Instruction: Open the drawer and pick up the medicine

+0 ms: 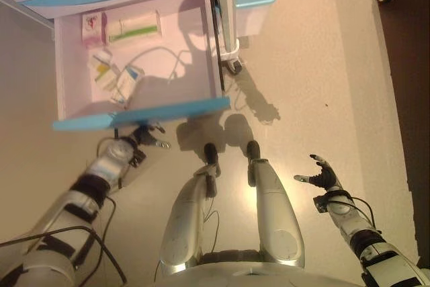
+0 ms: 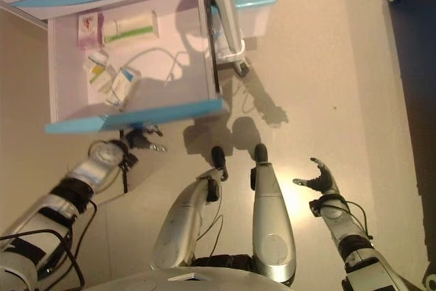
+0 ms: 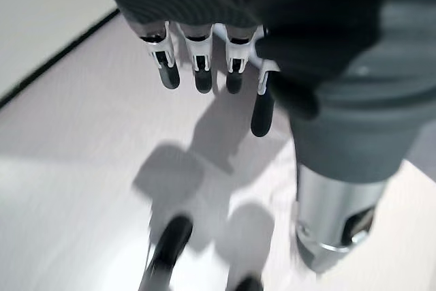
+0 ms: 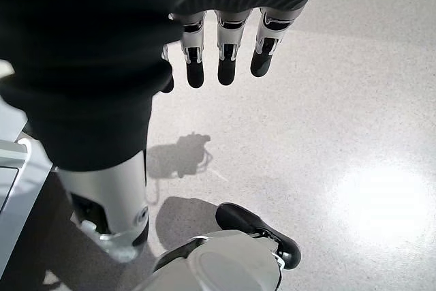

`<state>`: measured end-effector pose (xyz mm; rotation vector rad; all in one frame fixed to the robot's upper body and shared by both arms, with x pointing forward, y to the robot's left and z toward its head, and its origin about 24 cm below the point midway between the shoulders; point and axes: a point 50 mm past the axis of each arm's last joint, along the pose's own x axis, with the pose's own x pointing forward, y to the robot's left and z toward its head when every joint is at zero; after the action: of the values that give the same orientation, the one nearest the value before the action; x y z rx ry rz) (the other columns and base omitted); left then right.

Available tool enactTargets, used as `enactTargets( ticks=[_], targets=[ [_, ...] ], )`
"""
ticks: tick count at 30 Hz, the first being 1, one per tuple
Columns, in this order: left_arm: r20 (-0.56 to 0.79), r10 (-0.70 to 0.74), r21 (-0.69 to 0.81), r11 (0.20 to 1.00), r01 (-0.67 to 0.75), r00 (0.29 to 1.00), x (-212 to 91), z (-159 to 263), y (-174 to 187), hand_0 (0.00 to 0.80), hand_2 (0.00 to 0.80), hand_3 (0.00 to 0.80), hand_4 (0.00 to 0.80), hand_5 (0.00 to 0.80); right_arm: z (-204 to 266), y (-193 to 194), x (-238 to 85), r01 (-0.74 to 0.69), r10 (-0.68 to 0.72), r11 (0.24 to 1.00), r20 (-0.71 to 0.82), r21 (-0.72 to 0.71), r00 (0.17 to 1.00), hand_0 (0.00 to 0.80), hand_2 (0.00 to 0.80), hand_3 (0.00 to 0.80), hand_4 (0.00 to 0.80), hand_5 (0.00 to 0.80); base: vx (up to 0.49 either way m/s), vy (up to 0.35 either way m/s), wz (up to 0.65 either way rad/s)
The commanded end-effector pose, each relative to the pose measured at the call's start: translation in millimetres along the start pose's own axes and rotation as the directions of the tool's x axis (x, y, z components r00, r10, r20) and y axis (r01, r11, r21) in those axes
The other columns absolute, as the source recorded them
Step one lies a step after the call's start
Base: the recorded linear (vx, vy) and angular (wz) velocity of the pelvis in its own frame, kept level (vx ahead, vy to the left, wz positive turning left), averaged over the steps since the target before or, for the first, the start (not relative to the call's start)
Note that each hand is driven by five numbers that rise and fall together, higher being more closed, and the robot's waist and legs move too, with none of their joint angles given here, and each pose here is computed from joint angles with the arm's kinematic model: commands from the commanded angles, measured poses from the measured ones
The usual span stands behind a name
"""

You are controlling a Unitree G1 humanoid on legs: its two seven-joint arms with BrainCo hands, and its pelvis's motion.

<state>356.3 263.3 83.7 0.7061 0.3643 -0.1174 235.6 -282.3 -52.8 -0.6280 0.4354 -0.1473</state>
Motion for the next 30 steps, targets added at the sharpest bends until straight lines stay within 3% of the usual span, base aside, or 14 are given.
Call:
enactTargets(
  ticks=[1, 3, 5, 7, 9, 12, 22, 30],
  targets=[
    [0.029, 0.319, -0.123, 0.942, -0.314, 0.947, -20.0, 32.1, 104.5, 0.0, 0.0, 0.0, 0.0, 0.0, -12.0, 3.2, -12.6, -0.037, 0.036, 0.999, -0.018, -0.009, 0.999, 0.0, 0.0, 0.0, 0.0, 0.0, 0.054, 0.126, -0.1],
    [0.007, 0.404, -0.179, 0.901, -0.396, 0.915, -26.7, 39.6, 129.3, 0.0, 0.0, 0.0, 0.0, 0.0, -12.4, 2.9, -12.5, -0.047, 0.047, 0.999, -0.017, -0.02, 0.999, 0.0, 0.0, 0.0, 0.0, 0.0, 0.081, 0.126, -0.23],
    [-0.025, 0.545, -0.241, 0.81, -0.534, 0.838, -38.5, 47.8, 159.1, 0.0, 0.0, 0.0, 0.0, 0.0, -12.5, 3.7, -12.4, -0.059, 0.059, 0.997, -0.01, -0.04, 0.998, 0.0, 0.0, 0.0, 0.0, 0.0, 0.044, 0.132, -0.17],
    [-0.049, 0.678, -0.301, 0.69, -0.658, 0.733, -50.6, 54.7, 180.1, 0.0, 0.0, 0.0, 0.0, 0.0, -12.4, 5.5, -12.5, -0.064, 0.064, 0.997, -0.007, -0.045, 0.998, 0.0, 0.0, 0.0, 0.0, 0.0, 0.042, 0.102, -0.24],
    [-0.057, 0.812, -0.326, 0.535, -0.779, 0.581, -65.1, 64.7, 199.7, 0.0, 0.0, 0.0, 0.0, 0.0, -12.1, 9.9, -13.0, -0.074, 0.074, 0.996, 0.003, -0.054, 0.997, 0.0, 0.0, 0.0, 0.0, 0.0, 0.015, 0.074, -0.27],
    [-0.053, 0.864, -0.395, 0.443, -0.805, 0.501, -67.3, 79.6, 201.4, 0.0, 0.0, 0.0, 0.0, 0.0, -11.3, 18.2, -13.6, -0.098, 0.098, 0.994, 0.011, -0.058, 0.995, 0.0, 0.0, 0.0, 0.0, 0.0, 0.006, 0.048, -0.17],
    [0.041, 0.874, -0.304, 0.473, -0.827, 0.484, -56.8, 86.0, 184.0, 0.0, 0.0, 0.0, 0.0, 0.0, 3.6, 28.0, -10.6, -0.102, 0.108, 0.992, 0.081, -0.072, 0.991, 0.0, 0.0, 0.0, 0.0, 0.0, -0.056, -0.005, -0.06],
    [0.046, 0.821, -0.395, 0.539, -0.744, 0.57, -47.6, 55.7, 163.0, 0.0, 0.0, 0.0, 0.0, 0.0, 8.0, 36.2, -10.2, -0.095, 0.099, 0.994, 0.083, -0.049, 0.992, 0.0, 0.0, 0.0, 0.0, 0.0, -0.042, -0.098, 0.1]
  ],
)
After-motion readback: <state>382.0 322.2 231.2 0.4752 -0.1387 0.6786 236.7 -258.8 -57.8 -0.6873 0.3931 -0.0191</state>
